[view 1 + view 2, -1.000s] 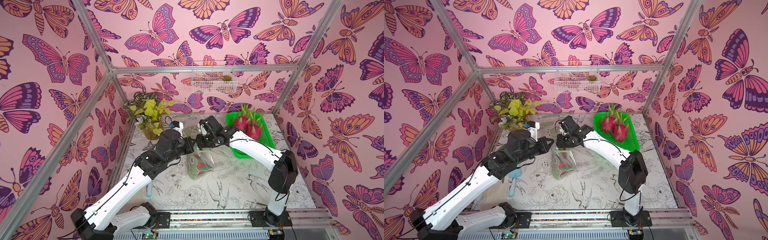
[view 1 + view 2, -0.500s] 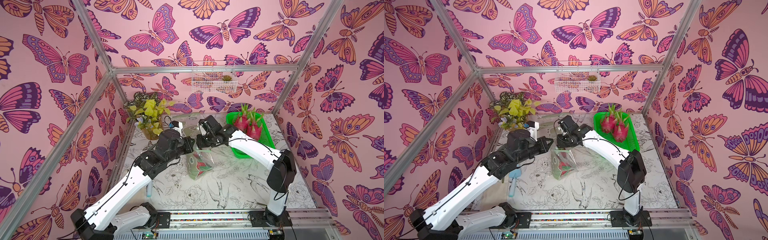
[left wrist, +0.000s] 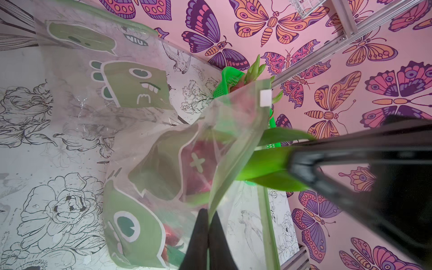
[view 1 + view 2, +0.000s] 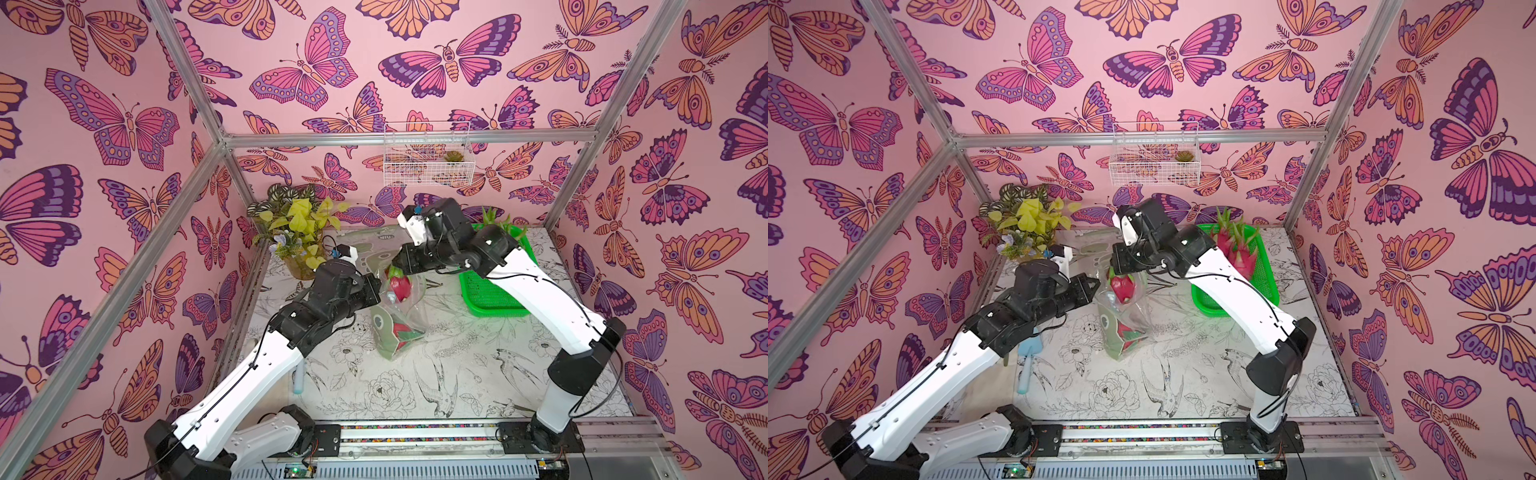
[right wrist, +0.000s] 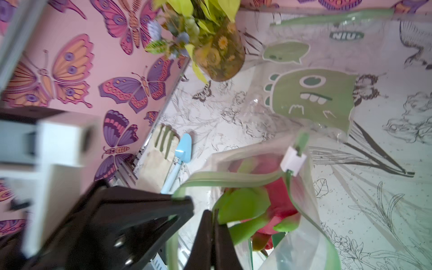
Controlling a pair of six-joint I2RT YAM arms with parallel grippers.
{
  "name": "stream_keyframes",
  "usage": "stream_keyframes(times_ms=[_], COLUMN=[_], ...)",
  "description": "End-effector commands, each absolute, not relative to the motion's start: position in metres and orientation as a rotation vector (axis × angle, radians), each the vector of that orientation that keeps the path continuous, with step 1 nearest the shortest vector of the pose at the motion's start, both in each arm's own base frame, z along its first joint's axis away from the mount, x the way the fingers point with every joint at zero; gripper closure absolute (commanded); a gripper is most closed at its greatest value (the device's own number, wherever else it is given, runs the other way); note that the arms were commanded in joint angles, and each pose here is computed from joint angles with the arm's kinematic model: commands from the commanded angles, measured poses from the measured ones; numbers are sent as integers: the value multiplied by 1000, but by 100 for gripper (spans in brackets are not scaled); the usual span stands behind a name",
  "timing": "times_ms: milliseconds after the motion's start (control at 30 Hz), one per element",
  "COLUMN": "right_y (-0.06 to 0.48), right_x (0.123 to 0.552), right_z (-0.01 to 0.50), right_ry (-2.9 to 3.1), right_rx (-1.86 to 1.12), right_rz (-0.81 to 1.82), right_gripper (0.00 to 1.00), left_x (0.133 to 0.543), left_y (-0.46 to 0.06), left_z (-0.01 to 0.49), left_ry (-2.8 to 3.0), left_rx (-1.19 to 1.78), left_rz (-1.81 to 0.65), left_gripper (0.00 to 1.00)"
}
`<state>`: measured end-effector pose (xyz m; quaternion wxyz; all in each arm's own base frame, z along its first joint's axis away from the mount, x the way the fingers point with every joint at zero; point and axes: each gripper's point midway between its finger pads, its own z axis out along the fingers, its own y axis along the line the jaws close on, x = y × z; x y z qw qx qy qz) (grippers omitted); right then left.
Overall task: Open the zip-top bag and take out the dragon fruit
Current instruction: Pick up the dragon fruit from the zipper food storage bag, then place the dragon fruit in the basket.
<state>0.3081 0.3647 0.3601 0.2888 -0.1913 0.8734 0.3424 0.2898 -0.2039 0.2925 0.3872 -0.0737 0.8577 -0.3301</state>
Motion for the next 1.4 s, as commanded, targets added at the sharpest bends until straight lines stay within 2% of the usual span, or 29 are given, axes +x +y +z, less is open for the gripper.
stream_keyframes(times_ms=[0, 433, 700, 867, 1100, 1367], right_y=[358, 336, 284, 234, 157, 99], right_x=[293, 289, 306, 321, 335, 358], right_z=[384, 457, 489, 500, 493, 436], right_ry=[2294, 2116, 2037, 2020, 2024, 2137], right_rx=[-571, -572, -449, -329, -136, 19], right_rz=[924, 942, 878, 798, 682, 539], right_gripper=[100, 100, 100, 100, 100, 100], left_x=[290, 292, 292, 291, 289, 289], left_y=[-204, -202, -204, -205, -205, -205], left_z=[290, 286, 292, 295, 299, 300], left_ry=[2176, 2183, 2174, 2169, 2159, 2158], left_rx=[-165, -169, -160, -156, -148, -145], left_rz=[-839, -834, -848, -857, -869, -870], left_gripper=[100, 100, 100, 100, 100, 100])
